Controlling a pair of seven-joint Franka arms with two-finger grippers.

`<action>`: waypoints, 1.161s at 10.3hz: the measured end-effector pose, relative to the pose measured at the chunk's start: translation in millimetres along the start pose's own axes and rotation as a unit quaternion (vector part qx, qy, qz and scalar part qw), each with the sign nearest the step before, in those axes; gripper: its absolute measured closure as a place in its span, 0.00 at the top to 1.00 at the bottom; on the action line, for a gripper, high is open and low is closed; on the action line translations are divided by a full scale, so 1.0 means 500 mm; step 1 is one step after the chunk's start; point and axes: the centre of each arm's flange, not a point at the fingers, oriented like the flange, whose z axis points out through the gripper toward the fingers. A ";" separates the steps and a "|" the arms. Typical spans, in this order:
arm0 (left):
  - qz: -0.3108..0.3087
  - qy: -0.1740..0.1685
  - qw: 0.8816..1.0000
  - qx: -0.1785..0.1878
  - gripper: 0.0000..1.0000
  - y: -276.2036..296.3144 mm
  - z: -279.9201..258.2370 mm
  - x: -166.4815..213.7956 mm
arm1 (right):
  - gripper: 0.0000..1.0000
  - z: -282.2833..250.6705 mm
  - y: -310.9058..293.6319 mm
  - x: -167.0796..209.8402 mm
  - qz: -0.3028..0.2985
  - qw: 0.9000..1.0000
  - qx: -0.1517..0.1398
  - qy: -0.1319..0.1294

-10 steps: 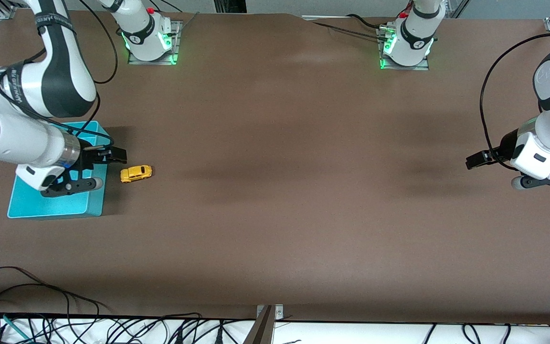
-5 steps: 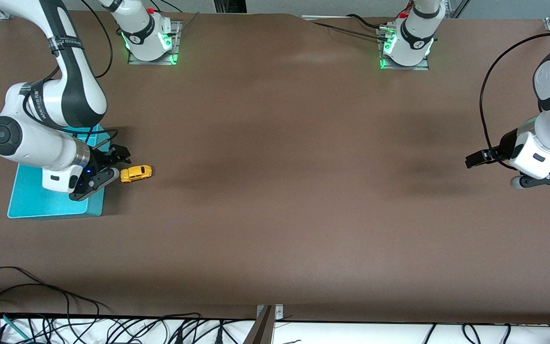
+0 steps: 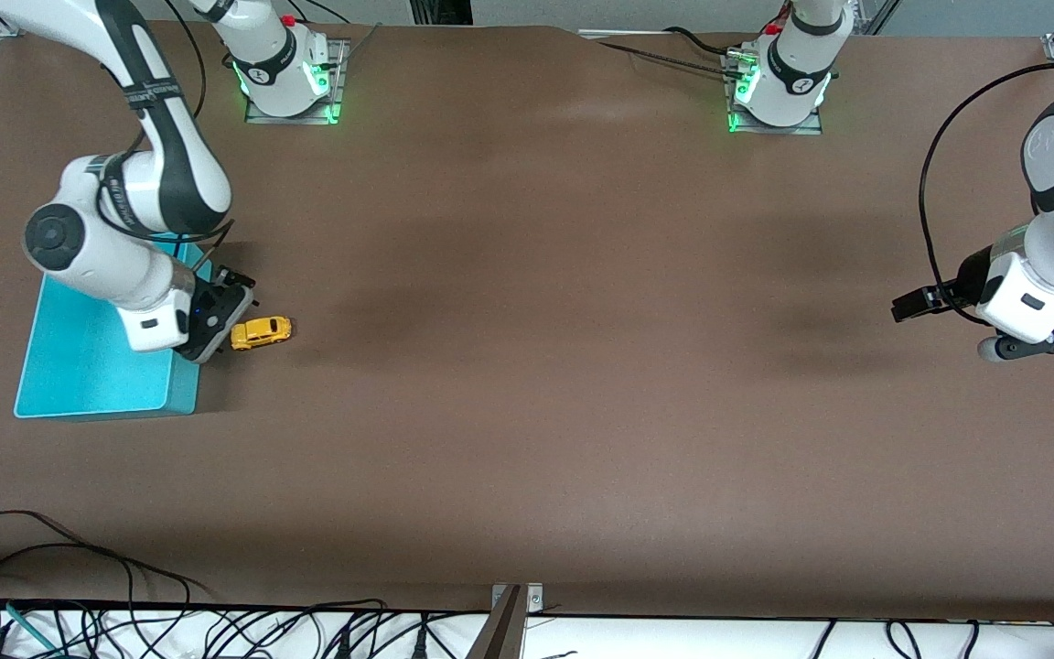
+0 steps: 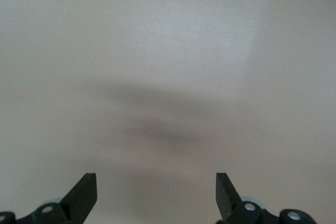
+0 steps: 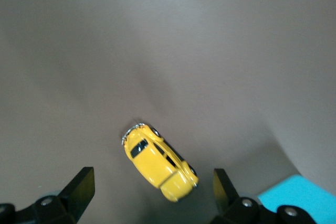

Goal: Wind up and store yellow beetle car
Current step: 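Close the right gripper around the yellow car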

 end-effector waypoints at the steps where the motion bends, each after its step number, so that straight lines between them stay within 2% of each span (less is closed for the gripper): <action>1: 0.000 0.000 1.000 0.000 1.00 0.000 0.000 0.000 | 1.00 0.027 -0.021 -0.004 -0.025 1.000 -0.002 0.003; 5: 0.000 -0.001 1.000 0.000 1.00 0.000 0.000 0.000 | 1.00 0.086 -0.035 -0.037 -0.121 0.993 -0.007 0.009; 8: 0.000 -0.001 1.000 0.000 1.00 0.000 0.000 0.000 | 1.00 0.113 -0.035 -0.041 -0.204 0.978 -0.033 0.019; 12: 0.000 -0.001 1.000 0.000 1.00 0.000 0.000 -0.001 | 1.00 0.153 -0.007 -0.082 -0.251 0.966 -0.051 0.023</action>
